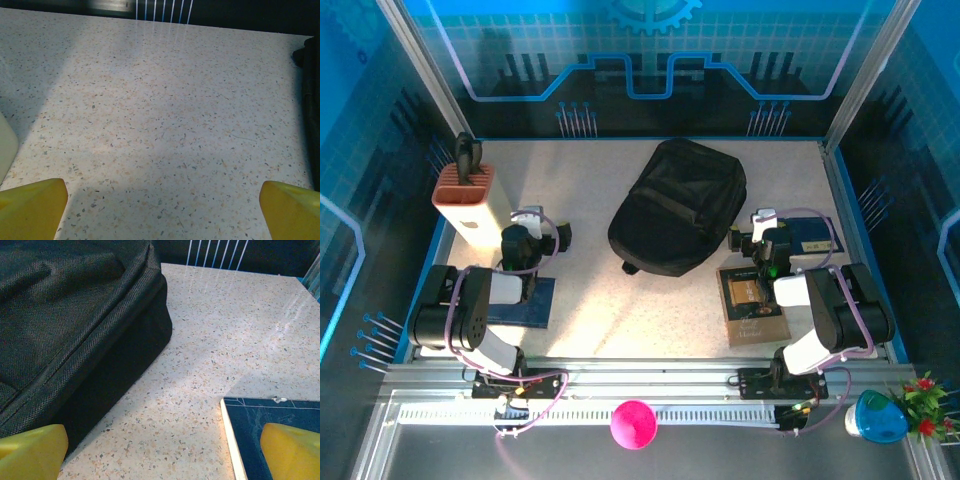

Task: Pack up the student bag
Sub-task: Move the student bag to the center of the table.

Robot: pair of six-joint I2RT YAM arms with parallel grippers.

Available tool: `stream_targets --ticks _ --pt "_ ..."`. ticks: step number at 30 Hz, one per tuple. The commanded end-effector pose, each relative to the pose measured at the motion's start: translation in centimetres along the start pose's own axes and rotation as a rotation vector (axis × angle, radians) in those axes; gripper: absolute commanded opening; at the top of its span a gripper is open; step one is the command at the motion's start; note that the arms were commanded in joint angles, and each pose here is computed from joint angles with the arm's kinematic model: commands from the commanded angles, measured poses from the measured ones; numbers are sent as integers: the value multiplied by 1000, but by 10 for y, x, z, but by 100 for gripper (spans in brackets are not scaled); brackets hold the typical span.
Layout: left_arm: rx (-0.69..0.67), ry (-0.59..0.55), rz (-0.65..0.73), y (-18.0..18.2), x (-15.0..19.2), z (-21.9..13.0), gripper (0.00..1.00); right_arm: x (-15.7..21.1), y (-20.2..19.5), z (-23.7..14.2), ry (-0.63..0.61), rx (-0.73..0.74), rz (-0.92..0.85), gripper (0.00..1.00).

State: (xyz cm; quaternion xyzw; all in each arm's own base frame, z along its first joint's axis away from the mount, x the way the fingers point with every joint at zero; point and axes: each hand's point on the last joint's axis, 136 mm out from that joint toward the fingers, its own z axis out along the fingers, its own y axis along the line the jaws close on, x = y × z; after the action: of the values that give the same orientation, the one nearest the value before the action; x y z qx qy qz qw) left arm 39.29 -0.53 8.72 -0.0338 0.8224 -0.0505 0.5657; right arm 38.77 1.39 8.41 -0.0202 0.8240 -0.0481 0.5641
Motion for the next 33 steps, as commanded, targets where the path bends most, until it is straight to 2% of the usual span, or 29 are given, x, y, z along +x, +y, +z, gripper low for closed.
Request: stream_targets --ticks 1,5,9,12,16,20,24,33 --pt "2 -38 11 0 -10 1 99 -24 -2 -4 -89 11 -3 100" --pt "-22 -68 4 3 -20 -8 99 -41 0 -15 -94 37 -32 100" --pt "-72 -58 -11 9 -35 -16 99 -63 5 -17 -2 62 -54 100" --pt "-86 -34 -14 7 -45 -22 99 -77 11 -20 40 43 70 100" --pt "-62 -4 -127 -6 -66 -31 99 -94 31 -21 100 -37 250 100" --pt "24 49 -251 -40 -80 -35 99 -106 53 -16 232 -88 361 100" --pt "93 187 -344 -79 -76 -31 99 -97 80 -9 399 -123 397 100" --pt "356 433 -339 -201 -41 -31 99 -51 103 -5 602 -123 455 100"
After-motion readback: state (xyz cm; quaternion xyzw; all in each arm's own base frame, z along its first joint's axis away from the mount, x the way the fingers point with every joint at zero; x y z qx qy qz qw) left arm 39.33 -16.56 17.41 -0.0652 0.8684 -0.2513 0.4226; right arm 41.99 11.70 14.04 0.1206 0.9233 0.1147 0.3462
